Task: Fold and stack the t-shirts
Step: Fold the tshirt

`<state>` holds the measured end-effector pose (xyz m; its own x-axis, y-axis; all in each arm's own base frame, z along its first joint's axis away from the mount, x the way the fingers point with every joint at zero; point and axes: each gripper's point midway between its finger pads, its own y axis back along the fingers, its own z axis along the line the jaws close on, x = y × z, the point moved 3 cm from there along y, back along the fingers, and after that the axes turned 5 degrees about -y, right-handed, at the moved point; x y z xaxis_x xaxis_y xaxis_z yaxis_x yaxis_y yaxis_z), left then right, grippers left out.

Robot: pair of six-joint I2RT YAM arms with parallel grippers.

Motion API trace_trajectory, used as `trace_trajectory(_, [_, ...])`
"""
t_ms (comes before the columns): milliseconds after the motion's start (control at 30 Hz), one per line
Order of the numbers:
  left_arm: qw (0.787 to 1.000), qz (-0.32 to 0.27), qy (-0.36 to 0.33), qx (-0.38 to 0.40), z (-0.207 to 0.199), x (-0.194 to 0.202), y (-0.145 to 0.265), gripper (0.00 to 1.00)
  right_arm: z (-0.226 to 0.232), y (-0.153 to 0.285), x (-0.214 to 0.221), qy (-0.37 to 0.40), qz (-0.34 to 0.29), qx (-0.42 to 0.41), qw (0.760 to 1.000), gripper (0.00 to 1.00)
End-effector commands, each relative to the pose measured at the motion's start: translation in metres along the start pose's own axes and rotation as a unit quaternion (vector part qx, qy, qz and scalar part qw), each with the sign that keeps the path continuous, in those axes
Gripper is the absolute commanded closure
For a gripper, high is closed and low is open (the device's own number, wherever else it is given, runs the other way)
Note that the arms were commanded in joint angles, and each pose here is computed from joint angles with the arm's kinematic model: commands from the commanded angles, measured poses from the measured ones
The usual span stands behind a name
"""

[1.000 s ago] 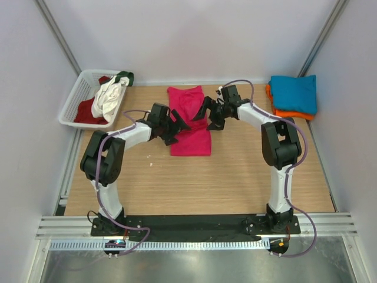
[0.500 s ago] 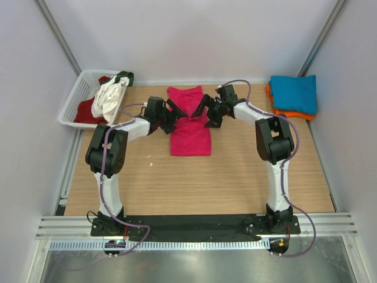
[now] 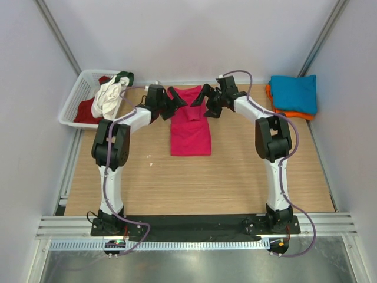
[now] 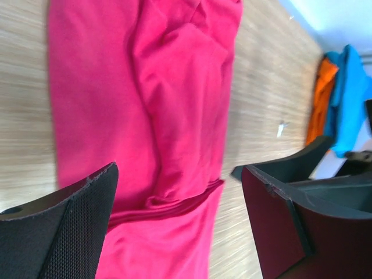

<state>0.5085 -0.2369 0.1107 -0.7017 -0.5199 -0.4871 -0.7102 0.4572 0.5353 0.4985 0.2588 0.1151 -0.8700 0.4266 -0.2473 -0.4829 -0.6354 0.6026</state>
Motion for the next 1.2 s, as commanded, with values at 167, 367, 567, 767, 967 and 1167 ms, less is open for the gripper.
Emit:
trace_trajectory(167, [0.993,0.006,-0.103,-0.060,-0.008,0.001,0.097,0.12,-0.004,0.057,0.006,0.091,0.000,0.077,0.993,0.01])
trace_trajectory(367, [0.986,0.091,-0.071,-0.117,0.033,0.082,0.132,0.17,-0.059,0.092,0.068,0.077,0.053,0.157,0.983,0.03])
trace_trajectory(567, [0.982,0.130,-0.051,-0.127,0.048,0.121,0.137,0.27,-0.074,0.096,0.115,0.066,0.079,0.158,0.982,0.13])
trace_trajectory(767, [0.981,0.131,-0.054,-0.134,0.062,0.133,0.133,0.32,-0.088,0.090,0.140,0.063,0.094,0.156,0.981,0.24])
trace_trajectory(967, [0.979,0.137,-0.060,-0.135,0.071,0.140,0.121,0.41,-0.087,0.076,0.151,0.075,0.107,0.152,0.980,0.35])
trace_trajectory(1167, [0.978,0.137,-0.065,-0.144,0.080,0.143,0.114,0.55,-0.092,0.071,0.152,0.077,0.105,0.162,0.978,0.53])
